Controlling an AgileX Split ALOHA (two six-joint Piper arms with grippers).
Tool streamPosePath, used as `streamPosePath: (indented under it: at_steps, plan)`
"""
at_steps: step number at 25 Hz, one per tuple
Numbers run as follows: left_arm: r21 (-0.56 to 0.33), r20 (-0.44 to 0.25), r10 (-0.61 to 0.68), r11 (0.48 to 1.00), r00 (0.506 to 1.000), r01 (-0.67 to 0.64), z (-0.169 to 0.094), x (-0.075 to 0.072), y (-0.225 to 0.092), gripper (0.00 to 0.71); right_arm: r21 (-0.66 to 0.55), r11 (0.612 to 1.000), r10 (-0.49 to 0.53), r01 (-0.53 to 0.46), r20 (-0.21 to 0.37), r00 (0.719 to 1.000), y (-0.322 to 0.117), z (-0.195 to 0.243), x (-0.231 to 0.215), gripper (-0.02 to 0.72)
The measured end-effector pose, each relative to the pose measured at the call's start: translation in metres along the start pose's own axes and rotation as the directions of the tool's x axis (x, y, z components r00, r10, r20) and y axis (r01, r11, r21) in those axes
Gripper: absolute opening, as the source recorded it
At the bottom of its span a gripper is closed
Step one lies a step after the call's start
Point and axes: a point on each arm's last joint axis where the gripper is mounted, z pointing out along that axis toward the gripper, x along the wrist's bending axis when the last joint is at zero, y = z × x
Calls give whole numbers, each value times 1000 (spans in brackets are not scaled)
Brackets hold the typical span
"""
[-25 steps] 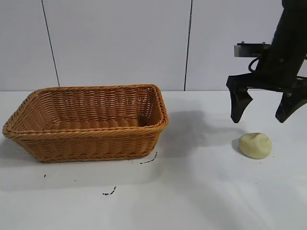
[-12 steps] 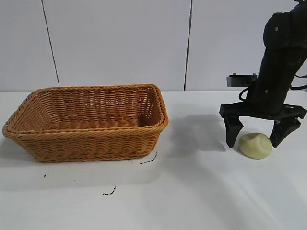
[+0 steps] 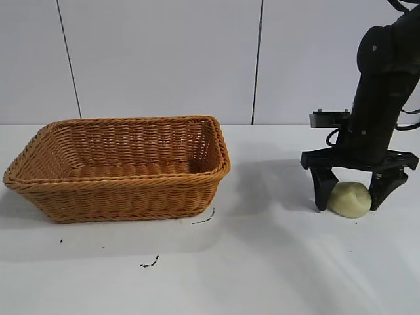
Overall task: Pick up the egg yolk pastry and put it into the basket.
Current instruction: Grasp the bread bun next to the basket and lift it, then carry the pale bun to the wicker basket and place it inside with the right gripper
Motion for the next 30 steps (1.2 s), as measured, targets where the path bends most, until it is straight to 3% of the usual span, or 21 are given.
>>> streamPosePath:
  at_steps: [4, 6, 22, 30]
  plan:
    - [0, 0, 0, 1000, 1000, 0, 0, 0, 0, 693, -8, 1000, -6, 6, 6, 1000, 0, -4, 0, 250]
    - [0, 0, 0, 1000, 1000, 0, 0, 0, 0, 693, -21, 1000, -9, 9, 9, 1000, 1, -10, 0, 206]
    - [0, 0, 0, 1000, 1000, 0, 0, 0, 0, 693, -238, 971, -23, 26, 14, 1000, 16, -153, 4, 183]
    - [0, 0, 0, 1000, 1000, 0, 0, 0, 0, 693, -268, 954, -136, 133, 7, 991, 48, -160, 55, 183]
